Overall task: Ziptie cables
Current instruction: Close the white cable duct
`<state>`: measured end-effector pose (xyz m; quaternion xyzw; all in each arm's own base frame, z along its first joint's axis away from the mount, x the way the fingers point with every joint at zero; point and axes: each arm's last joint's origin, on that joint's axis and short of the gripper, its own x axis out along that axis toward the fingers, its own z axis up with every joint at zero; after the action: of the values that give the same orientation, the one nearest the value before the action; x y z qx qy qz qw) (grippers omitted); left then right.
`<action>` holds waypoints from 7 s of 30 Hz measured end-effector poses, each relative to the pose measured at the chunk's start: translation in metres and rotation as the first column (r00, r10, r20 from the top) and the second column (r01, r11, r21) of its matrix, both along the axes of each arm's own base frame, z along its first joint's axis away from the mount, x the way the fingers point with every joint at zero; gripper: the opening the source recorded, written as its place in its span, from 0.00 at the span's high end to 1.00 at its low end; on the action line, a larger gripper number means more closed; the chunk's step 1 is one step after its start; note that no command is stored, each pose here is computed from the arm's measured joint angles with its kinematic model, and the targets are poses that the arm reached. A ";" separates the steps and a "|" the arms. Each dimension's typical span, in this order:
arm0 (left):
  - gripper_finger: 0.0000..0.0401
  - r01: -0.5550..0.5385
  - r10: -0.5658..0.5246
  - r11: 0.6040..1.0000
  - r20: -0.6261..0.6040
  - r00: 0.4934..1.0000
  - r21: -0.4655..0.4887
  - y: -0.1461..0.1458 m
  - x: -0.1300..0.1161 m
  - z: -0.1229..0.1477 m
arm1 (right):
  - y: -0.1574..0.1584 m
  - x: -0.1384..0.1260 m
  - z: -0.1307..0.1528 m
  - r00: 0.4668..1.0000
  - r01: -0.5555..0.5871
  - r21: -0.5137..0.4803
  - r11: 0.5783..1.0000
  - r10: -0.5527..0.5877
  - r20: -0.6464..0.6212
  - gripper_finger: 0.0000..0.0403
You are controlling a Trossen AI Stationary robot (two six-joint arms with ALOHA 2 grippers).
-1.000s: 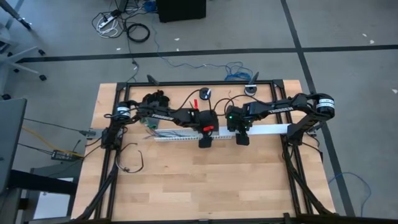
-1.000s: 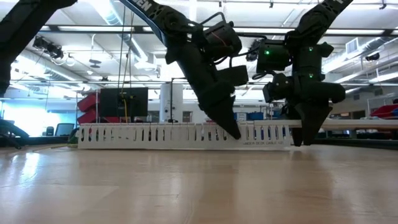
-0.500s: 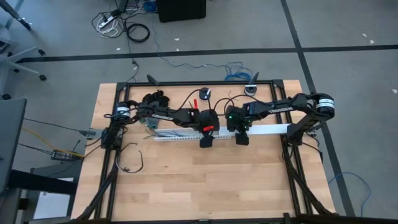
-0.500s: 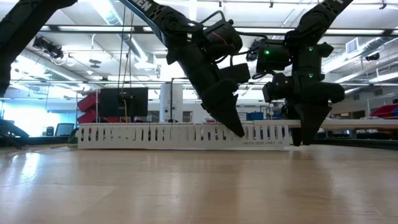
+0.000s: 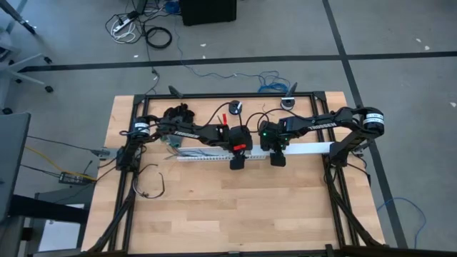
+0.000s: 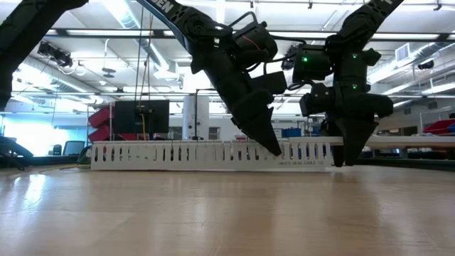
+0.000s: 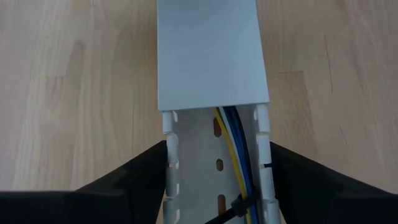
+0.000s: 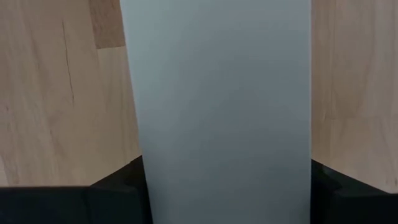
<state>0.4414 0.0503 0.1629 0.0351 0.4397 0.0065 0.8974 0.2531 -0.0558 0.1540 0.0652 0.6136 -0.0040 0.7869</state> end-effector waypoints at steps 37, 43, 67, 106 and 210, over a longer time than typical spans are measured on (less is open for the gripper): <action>0.25 0.013 -0.012 0.999 0.029 0.999 -0.044 -0.001 0.000 0.007 | 0.000 0.001 0.000 1.000 -0.015 0.011 1.000 0.015 0.017 0.44; 0.24 0.022 -0.024 0.999 -0.051 0.998 -0.045 -0.001 -0.011 0.015 | 0.000 0.001 0.000 1.000 -0.017 0.010 1.000 0.017 0.011 0.45; 0.28 -0.013 0.008 0.999 -0.111 0.994 -0.044 -0.002 -0.025 -0.005 | 0.000 0.001 0.000 1.000 -0.010 0.009 1.000 0.010 0.011 0.45; 0.39 -0.008 0.007 0.999 -0.020 1.000 -0.044 -0.002 -0.018 0.000 | 0.000 0.002 0.000 1.000 -0.016 0.012 1.000 0.016 0.023 0.45; 0.36 -0.015 0.016 0.998 0.024 1.000 -0.065 -0.003 -0.010 -0.006 | 0.006 0.002 0.000 0.998 -0.068 -0.007 0.998 0.068 0.009 0.36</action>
<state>0.4314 0.0470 0.1570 0.0027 0.4288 -0.0003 0.9034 0.2551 -0.0493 0.1544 0.0415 0.6117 0.0208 0.7897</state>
